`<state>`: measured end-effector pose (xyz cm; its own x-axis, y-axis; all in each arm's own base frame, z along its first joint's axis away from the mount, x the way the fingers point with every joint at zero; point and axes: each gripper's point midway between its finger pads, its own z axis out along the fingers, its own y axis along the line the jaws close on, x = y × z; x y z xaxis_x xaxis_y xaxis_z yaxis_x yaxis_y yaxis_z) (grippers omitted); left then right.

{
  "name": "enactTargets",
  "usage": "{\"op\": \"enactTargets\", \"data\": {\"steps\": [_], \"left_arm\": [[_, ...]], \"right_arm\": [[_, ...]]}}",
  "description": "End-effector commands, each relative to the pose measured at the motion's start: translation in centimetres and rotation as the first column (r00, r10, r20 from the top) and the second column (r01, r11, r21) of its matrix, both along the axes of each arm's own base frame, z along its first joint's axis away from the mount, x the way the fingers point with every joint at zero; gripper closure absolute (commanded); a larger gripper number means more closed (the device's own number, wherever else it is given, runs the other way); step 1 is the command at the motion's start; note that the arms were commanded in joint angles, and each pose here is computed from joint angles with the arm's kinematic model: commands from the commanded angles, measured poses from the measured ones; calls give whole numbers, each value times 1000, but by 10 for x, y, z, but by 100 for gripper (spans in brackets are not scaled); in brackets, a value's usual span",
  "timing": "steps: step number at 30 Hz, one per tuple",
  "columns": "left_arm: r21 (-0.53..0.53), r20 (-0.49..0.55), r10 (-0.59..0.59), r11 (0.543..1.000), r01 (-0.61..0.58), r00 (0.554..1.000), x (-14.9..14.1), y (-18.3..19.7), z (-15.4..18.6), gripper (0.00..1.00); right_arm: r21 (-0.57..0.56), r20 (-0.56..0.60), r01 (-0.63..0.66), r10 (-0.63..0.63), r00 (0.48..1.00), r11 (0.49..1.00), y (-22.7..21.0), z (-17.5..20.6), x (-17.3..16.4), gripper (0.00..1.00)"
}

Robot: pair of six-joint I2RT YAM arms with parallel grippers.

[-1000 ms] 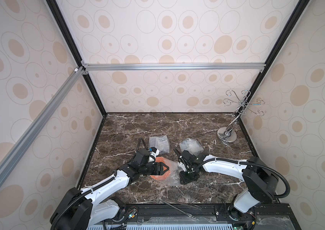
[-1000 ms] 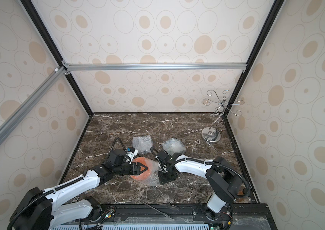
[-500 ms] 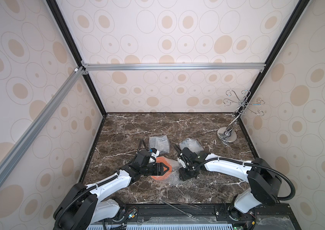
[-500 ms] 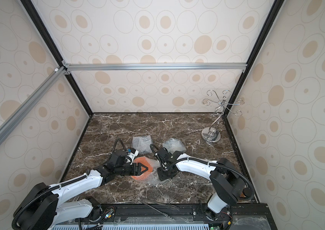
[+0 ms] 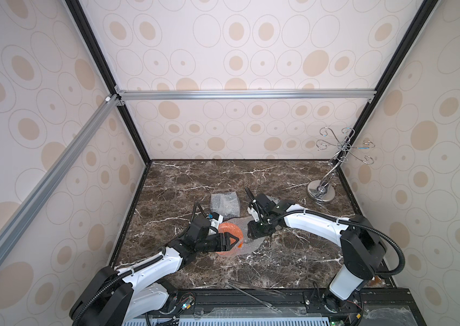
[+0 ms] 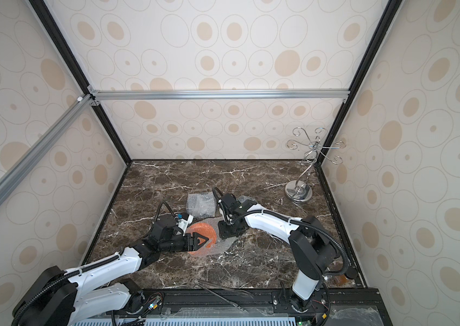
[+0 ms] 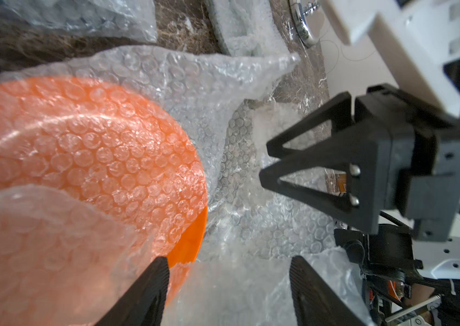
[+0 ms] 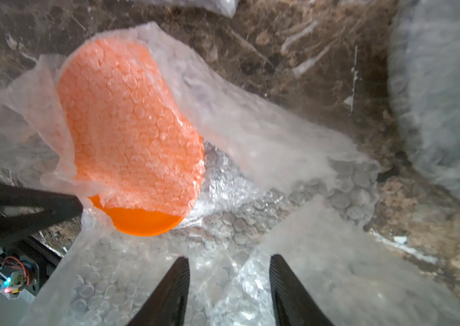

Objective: Unpack dinner plates from bubble wrap
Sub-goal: Unwrap the bubble wrap at the center of the board.

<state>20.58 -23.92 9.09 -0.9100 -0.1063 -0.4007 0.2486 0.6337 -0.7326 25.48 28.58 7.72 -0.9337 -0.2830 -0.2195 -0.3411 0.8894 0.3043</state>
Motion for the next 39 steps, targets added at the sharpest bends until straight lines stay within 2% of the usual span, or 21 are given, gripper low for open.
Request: {"op": "enactTargets", "data": {"steps": [1,10,17,25,32,39], "left_arm": [[-49,2,-4,999,4,1000,-5,-7,8,31],[-39,-8,-46,998,45,999,-20,-20,3,31],[-16,-22,-111,994,111,994,-34,-36,-6,31],[40,-4,-185,982,185,983,-39,-48,-5,27],[131,84,-169,979,157,982,-9,-50,16,19],[285,157,-185,949,135,970,43,-44,39,16]], "right_arm": [[-3,5,-9,9,1000,1000,1,6,14,50],[-3,-10,-4,4,1000,1000,1,4,39,50],[7,-34,1,-1,999,1000,5,-3,38,50],[28,-27,16,-15,1000,999,0,10,30,50],[57,-5,34,-34,999,998,-12,38,14,50],[60,-5,102,-102,995,993,-31,59,-4,48]]}}
